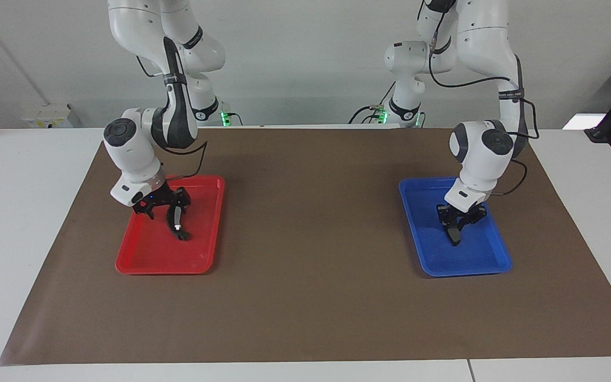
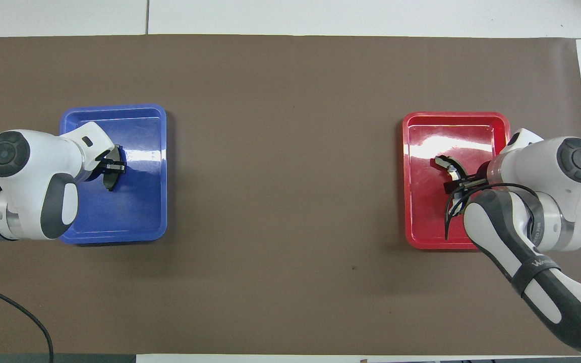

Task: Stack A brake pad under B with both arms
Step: 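Set the flat pad mid-table with the left gripper while the right gripper lifts the shoe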

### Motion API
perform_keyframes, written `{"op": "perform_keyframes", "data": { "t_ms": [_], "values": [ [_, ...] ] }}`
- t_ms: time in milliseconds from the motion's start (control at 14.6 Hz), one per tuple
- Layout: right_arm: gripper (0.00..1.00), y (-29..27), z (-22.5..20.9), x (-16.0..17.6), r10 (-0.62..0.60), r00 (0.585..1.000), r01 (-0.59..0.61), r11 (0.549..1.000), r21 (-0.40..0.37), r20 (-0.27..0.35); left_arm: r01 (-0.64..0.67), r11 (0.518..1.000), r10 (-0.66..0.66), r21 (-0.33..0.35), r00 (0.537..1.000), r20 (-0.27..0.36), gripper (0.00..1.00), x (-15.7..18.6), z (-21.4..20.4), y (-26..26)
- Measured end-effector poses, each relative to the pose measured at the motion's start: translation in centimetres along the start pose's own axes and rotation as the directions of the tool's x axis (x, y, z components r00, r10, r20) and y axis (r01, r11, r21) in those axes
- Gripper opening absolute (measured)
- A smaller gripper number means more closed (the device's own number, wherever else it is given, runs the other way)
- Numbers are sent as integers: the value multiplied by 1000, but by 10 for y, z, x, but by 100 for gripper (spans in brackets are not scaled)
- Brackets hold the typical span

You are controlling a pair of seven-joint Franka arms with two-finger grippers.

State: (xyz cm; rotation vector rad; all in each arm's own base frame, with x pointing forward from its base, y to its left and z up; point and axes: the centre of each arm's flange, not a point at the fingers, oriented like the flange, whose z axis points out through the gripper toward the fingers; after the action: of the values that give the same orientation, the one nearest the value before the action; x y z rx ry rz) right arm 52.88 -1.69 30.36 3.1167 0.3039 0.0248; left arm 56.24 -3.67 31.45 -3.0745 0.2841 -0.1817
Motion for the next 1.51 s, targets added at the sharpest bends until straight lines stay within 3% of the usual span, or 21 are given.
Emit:
{"op": "perform_keyframes", "data": {
  "t_ms": [275, 549, 618, 755, 892, 961, 1098, 1167, 1510],
  "values": [
    [98, -3, 11, -1, -4, 1000, 4, 1000, 2, 9, -32, 999, 33, -4, 998, 46, 39, 24, -58, 33],
    [94, -3, 13, -2, -3, 1000, 3, 1000, 2, 9, -37, 999, 37, -18, 999, 6, 39, 36, -90, 133],
    [88, -3, 13, -2, -3, 1000, 3, 1000, 2, 9, -29, 999, 29, -25, 1000, -11, 39, 35, -91, 157],
    [82, -4, 13, -2, -3, 1000, 3, 1000, 3, 9, -25, 999, 23, -43, 999, -43, 39, 31, -86, 205],
    [67, -4, 14, -2, -3, 1000, 3, 1000, 3, 10, -21, 998, 17, -61, 997, -69, 39, 26, -77, 243],
    [66, -4, 14, -2, -3, 1000, 3, 1000, 4, 10, -14, 998, 10, -68, 998, -69, 39, 22, -70, 261],
    [48, -4, 13, -2, -3, 1000, 3, 1000, 5, 10, -5, 997, 1, -74, 998, -57, 39, 15, -51, 299],
    [43, -4, 12, -1, -2, 1000, 2, 1000, 5, 10, -9, 997, 5, -74, 999, -50, 39, 14, -43, 313],
    [43, -3, -21, 20, 2, 1000, -2, 1000, 17, 29, -51, 997, 49, -65, 999, -21, 39, 2, -18, 346]
  ]
}}
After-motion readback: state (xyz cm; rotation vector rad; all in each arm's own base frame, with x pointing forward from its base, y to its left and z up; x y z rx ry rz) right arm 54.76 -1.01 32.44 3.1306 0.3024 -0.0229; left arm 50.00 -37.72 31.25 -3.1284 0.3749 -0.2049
